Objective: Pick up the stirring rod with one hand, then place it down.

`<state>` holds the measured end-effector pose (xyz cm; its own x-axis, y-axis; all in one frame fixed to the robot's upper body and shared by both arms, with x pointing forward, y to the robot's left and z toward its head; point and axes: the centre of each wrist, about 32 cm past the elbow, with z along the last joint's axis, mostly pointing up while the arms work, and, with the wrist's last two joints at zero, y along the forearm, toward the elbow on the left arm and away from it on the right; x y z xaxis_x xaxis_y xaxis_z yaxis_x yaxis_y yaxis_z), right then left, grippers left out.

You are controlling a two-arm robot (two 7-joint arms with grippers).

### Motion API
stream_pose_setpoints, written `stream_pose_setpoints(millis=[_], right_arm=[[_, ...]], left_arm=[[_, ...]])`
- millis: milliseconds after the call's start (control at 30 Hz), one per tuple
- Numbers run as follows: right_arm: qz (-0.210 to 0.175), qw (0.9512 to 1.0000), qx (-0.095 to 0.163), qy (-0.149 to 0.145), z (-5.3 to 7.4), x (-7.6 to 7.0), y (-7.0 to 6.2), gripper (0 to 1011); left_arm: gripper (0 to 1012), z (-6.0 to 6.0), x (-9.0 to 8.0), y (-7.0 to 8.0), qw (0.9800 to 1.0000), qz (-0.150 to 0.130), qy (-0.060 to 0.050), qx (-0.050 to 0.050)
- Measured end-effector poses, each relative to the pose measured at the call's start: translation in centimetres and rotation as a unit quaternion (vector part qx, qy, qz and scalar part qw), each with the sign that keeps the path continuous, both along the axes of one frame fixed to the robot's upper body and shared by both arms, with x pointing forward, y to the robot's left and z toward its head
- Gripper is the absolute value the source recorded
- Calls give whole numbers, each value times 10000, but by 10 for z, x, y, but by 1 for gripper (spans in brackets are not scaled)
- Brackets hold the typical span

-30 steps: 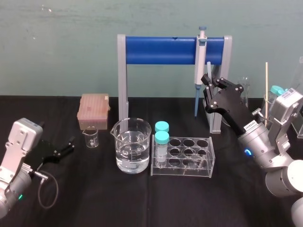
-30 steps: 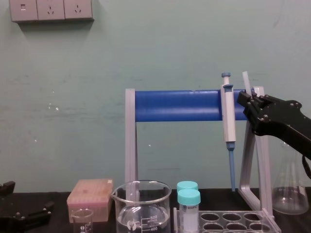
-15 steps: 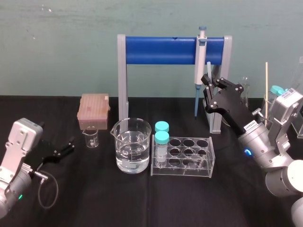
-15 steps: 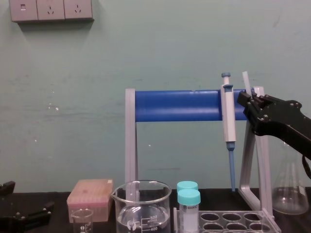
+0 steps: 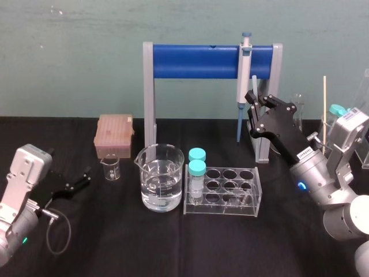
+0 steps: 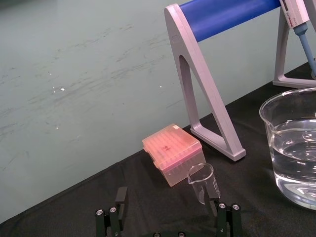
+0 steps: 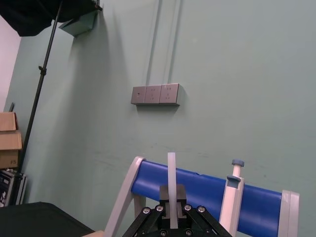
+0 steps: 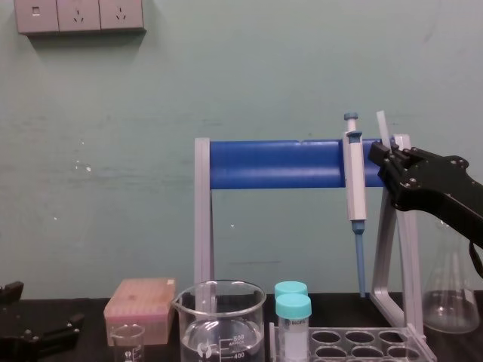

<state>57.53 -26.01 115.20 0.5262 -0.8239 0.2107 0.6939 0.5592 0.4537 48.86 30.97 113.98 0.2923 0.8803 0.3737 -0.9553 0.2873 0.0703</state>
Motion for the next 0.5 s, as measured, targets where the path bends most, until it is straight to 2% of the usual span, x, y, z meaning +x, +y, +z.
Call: stream_pose_setpoints(millis=[267, 500], right_arm=[[0, 10000, 0, 0, 0, 0, 0, 70], [247, 9997, 45, 33, 1, 0, -2, 70]], left_arm=[[1000, 0, 0, 0, 10000, 0, 0, 0], [1000, 0, 0, 0, 10000, 0, 0, 0]])
